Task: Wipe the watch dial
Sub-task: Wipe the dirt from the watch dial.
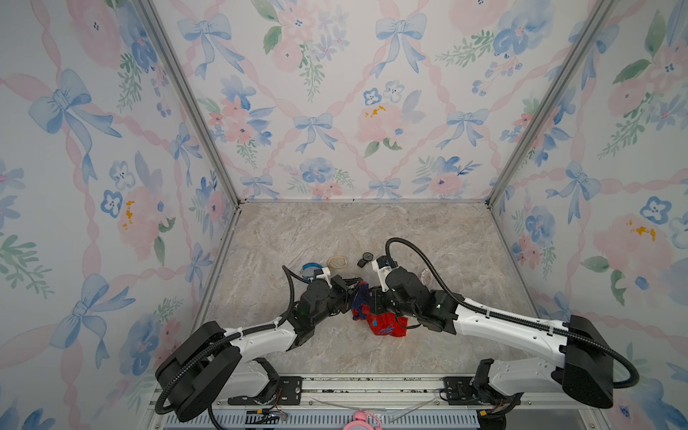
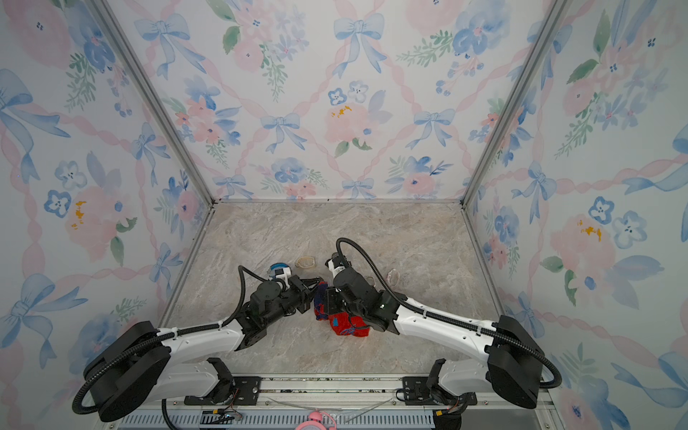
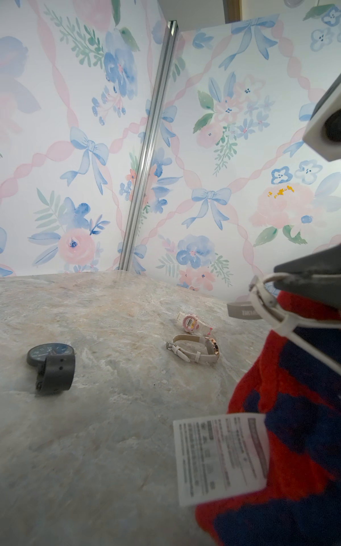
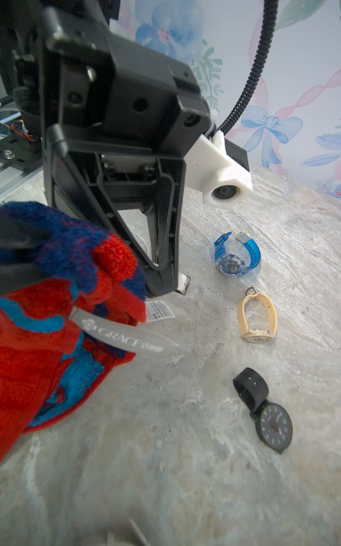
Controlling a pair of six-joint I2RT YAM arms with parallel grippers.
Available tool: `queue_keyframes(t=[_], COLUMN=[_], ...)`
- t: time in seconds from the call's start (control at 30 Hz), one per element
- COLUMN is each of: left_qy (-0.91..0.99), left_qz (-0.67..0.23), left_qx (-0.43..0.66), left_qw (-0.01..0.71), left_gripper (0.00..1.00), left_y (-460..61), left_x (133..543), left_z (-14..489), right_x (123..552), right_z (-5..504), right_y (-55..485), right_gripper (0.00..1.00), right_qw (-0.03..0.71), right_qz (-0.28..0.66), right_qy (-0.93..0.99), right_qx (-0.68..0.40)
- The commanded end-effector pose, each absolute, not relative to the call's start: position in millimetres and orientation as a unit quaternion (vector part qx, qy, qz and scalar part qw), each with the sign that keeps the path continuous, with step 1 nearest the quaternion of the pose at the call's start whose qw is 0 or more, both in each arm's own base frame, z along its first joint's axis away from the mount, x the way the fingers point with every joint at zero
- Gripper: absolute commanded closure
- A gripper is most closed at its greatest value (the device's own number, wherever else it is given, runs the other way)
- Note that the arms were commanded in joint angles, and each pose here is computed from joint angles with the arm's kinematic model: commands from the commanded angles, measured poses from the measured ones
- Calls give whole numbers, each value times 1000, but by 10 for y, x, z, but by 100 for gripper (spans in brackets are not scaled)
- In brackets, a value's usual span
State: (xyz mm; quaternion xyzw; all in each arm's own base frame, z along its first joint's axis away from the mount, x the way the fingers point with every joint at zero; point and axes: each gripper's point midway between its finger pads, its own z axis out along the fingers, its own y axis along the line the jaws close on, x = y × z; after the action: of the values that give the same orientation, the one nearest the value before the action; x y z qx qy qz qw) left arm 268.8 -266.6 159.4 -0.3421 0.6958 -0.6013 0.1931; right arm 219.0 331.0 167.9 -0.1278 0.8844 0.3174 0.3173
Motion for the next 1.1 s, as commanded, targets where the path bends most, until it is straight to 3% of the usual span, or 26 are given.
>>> queue_keyframes(t=[0.0, 1.07], left_qy=[678, 676], left_qz=[-629, -637], left_qx=[-343, -331], left_qw=[165, 164], left_gripper=[100, 100], left_y=[-2717, -2765], left_x=[2646, 2649], left_z=[1671, 1728], right_x=[2263, 2223], right_z=[1702, 1800], right_y=[3295, 3308], right_gripper=[100, 100], right_qw=[352, 350], right_qz=[300, 263], right_qy=[876, 886], right_qx=[-136, -151])
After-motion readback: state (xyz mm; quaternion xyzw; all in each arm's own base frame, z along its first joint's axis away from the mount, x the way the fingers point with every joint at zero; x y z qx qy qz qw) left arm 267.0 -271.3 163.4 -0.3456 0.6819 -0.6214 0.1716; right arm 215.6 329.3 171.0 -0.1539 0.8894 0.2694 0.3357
